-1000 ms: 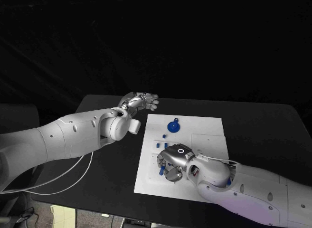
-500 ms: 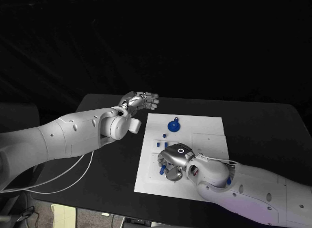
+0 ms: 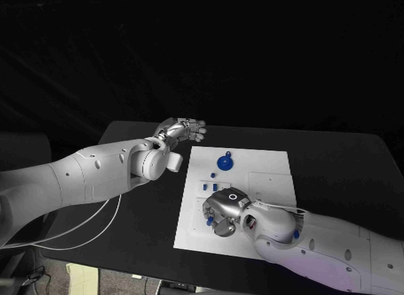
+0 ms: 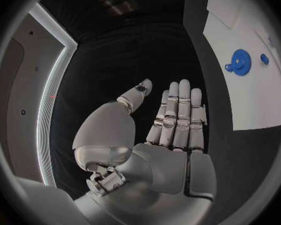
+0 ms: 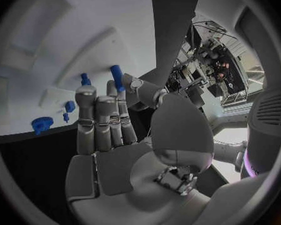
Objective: Assemble the parts on the task board
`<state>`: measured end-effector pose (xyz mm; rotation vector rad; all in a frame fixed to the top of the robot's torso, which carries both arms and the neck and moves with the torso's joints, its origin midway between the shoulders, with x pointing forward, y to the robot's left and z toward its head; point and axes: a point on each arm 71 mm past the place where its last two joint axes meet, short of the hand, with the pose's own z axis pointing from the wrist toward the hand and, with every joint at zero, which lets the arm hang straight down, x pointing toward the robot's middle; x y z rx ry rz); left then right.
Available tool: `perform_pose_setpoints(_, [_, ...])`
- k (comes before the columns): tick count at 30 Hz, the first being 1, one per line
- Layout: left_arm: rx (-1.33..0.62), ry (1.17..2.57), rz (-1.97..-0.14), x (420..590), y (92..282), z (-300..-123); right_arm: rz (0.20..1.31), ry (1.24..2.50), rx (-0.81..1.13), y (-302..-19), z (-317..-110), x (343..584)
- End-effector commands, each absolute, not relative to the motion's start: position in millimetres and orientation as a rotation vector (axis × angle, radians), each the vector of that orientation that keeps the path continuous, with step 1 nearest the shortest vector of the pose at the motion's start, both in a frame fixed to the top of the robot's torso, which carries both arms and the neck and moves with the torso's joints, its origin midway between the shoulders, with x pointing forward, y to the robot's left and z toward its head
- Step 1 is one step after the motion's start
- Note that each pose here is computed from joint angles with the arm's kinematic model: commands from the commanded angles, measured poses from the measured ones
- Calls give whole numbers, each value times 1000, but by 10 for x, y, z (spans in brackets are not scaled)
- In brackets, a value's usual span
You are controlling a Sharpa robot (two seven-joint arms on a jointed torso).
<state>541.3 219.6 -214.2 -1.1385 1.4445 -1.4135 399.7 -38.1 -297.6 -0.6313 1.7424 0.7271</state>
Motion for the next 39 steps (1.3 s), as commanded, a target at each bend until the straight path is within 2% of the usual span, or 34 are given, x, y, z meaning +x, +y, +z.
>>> perform_pose_setpoints(1, [-1134,1445,-1434,5414,2176,-2128,747,1812,-662,-375,-3074,3935])
perform_pose_setpoints(22, [-1135,1446,-1434,5412,2177,-2128,800,1850,-587,-400,-3096,3965])
perform_pose_setpoints(39, [-1136,1445,-1431,5413,2197,-2129,829,1781,-494,-470,-3040,4008])
